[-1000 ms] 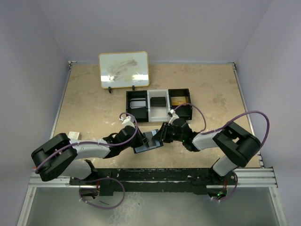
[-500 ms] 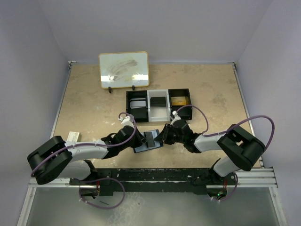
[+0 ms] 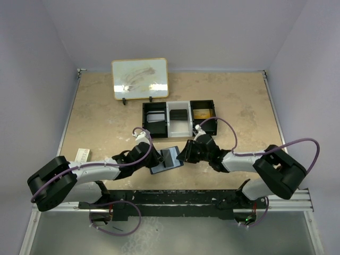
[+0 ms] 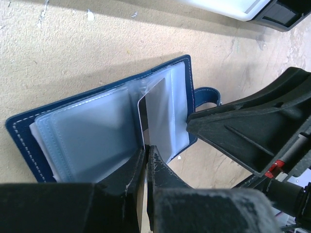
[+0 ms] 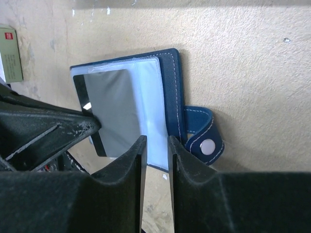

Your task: Take the credit cards out of the card holder

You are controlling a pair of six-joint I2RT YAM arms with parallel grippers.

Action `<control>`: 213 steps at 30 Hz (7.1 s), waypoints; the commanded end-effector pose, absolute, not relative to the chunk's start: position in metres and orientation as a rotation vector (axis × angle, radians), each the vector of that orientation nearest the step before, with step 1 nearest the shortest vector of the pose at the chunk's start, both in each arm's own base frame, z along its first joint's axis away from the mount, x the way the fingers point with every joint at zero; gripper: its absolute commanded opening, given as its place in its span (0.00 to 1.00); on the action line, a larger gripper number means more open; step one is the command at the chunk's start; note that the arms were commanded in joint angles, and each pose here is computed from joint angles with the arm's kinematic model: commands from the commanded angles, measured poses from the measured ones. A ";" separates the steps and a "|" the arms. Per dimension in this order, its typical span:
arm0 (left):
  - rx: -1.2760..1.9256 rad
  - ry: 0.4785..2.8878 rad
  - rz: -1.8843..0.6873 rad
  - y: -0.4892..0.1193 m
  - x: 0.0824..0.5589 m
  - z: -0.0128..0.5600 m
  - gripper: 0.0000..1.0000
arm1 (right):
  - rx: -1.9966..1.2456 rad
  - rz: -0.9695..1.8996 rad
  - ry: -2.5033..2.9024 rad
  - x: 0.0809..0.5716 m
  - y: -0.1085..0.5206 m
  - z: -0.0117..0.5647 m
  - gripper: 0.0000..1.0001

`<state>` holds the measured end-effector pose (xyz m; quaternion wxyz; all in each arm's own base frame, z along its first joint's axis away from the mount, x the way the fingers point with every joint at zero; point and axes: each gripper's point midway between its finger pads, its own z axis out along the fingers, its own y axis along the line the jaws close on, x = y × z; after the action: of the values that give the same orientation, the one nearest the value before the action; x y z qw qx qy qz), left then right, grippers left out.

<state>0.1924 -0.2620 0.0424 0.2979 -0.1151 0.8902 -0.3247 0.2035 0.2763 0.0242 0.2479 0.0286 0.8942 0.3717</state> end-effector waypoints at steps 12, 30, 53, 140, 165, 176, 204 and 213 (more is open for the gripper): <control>-0.268 2.338 -0.839 -0.261 0.198 0.050 0.00 | -0.179 1.157 2.316 0.209 0.327 0.072 0.32; -0.268 2.312 -0.906 -0.265 0.195 0.060 0.07 | -0.047 1.014 2.554 0.192 0.305 -0.001 0.30; -0.336 2.287 -0.905 -0.250 0.190 0.060 0.07 | -0.059 0.979 2.558 0.197 0.305 -0.002 0.30; -0.368 2.011 -1.272 -0.269 0.192 0.123 0.00 | 0.001 1.847 1.989 0.186 0.323 0.115 0.01; -0.314 2.097 -1.145 -0.262 0.190 0.110 0.02 | 0.022 1.781 2.031 0.187 0.312 0.108 0.00; -0.288 2.251 -0.995 -0.255 0.184 0.070 0.12 | 0.038 1.520 2.240 0.200 0.306 0.067 0.02; -0.178 2.361 -0.840 -0.266 0.194 0.038 0.15 | -0.044 1.407 2.390 0.210 0.315 0.040 0.15; -0.178 2.367 -0.859 -0.269 0.193 0.035 0.12 | -0.031 1.437 2.366 0.212 0.318 0.042 0.15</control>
<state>0.1889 -0.2622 0.0281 0.2967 -0.0724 0.9001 -0.3106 0.2020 0.3103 0.0265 0.1663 -0.0033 0.8558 0.4898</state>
